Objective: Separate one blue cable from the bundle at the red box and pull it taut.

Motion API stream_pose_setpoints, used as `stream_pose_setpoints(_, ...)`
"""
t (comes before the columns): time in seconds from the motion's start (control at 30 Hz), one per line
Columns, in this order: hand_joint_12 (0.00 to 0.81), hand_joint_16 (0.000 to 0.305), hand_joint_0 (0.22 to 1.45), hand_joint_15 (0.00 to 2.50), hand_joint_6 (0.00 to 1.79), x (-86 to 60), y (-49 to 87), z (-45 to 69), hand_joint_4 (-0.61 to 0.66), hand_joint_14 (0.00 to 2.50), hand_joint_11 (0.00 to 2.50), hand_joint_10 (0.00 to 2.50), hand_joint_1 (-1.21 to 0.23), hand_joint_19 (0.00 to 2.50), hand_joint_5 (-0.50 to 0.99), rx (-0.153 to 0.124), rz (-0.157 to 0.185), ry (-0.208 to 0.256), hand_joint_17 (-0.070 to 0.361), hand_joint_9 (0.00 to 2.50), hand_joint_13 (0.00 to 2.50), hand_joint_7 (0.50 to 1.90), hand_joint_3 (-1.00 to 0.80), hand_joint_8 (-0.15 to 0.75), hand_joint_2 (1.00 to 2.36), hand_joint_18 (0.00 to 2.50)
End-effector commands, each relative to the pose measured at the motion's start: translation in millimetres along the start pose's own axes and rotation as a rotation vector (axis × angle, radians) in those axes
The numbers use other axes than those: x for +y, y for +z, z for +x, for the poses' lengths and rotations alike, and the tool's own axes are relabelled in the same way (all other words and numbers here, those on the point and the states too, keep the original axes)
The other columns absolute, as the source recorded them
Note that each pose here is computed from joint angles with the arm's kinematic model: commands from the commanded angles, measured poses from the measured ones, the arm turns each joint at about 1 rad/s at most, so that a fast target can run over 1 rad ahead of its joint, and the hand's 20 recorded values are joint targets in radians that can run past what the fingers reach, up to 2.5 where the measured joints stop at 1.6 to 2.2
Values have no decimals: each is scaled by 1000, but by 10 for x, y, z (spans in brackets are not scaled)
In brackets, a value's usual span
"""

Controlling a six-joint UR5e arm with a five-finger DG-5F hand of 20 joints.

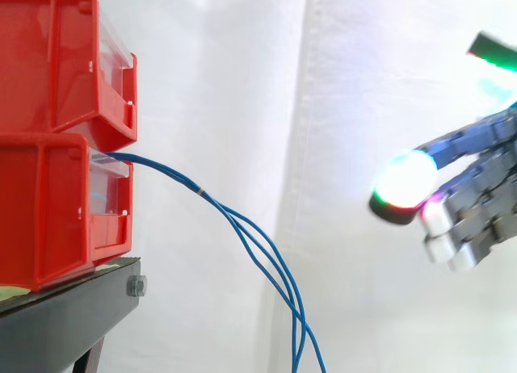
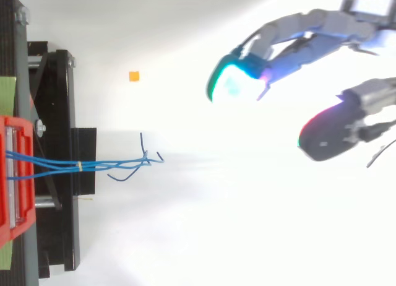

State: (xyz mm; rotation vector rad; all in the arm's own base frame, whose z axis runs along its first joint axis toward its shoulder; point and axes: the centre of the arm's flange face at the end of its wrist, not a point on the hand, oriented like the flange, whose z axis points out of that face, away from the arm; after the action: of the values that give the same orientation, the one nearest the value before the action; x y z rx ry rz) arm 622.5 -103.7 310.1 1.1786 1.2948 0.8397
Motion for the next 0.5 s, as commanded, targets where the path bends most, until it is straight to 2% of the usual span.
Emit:
stream_pose_setpoints(0.0,352,46,551,417,503,-108,213,87,209,18,492,14,-584,558,-174,-7,9,-4,104,708,614,900,-500,280,1001,422)
stream_pose_setpoints(0.07,352,46,551,417,503,-121,272,106,212,16,483,16,-584,558,-174,-27,7,-2,104,707,614,899,-500,279,1000,422)
stream_pose_setpoints(0.1,351,46,551,421,503,-203,324,143,209,16,490,16,-585,558,-174,-32,11,-3,104,706,613,900,-499,280,1000,422)
stream_pose_setpoints(0.23,353,46,551,421,503,-220,472,208,214,16,491,16,-585,558,-173,-37,-9,3,104,707,613,900,-498,282,1000,424)
stream_pose_setpoints(0.33,352,46,551,425,503,-217,528,240,215,17,492,14,-586,558,-173,-41,-17,4,104,707,612,903,-499,281,1000,423)
stream_pose_setpoints(0.47,353,46,552,421,503,-186,540,251,214,16,492,14,-585,560,-172,-83,-13,-12,104,708,611,907,-500,281,1000,422)
